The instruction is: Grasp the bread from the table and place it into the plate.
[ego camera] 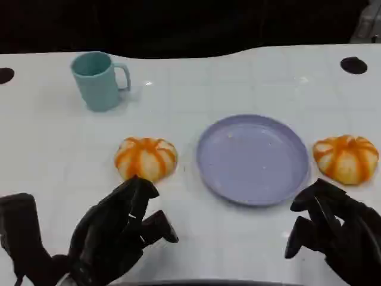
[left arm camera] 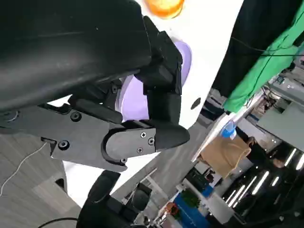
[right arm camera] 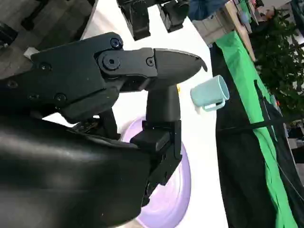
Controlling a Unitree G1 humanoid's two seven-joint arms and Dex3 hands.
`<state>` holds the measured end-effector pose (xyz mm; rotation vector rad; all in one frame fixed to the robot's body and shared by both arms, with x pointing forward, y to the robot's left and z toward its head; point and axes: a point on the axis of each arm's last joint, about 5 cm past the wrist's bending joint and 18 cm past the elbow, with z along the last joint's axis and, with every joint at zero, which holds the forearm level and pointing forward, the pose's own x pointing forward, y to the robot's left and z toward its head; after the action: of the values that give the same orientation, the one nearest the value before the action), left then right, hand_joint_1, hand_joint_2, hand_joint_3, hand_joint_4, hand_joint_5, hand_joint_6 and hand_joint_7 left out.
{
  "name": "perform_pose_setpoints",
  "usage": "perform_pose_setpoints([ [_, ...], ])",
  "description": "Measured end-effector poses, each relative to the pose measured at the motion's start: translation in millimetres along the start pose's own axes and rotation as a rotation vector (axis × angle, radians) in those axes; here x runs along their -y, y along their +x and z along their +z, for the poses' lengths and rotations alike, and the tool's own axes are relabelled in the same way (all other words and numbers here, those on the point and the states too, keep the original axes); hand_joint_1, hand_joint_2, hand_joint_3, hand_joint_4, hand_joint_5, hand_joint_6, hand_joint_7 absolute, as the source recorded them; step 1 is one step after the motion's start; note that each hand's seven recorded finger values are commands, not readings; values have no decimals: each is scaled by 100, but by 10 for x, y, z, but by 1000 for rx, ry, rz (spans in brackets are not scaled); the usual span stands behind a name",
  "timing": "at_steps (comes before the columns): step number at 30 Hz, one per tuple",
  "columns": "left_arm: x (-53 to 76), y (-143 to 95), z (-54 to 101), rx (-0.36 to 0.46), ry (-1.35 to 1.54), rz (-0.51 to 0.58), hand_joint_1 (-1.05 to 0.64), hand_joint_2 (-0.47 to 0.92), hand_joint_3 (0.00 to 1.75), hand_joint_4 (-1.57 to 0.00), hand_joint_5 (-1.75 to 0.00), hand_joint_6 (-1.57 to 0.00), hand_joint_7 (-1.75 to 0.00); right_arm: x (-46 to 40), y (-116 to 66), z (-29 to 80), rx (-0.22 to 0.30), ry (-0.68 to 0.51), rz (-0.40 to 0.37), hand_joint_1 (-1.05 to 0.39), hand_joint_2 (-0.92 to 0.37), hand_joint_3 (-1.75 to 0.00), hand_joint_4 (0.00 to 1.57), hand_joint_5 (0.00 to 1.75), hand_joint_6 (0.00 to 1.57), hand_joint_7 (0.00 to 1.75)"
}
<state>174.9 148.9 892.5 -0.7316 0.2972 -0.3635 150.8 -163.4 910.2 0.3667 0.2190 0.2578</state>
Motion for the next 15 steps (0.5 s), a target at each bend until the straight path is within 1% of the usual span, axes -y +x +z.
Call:
perform_pose_setpoints([
  [15, 5, 8, -3, 9, 11, 0, -55, 92, 48, -75, -175, -52, -175, 2, 3, 2, 1, -1, 6, -45, -92, -40, 66, 175, 50, 162],
])
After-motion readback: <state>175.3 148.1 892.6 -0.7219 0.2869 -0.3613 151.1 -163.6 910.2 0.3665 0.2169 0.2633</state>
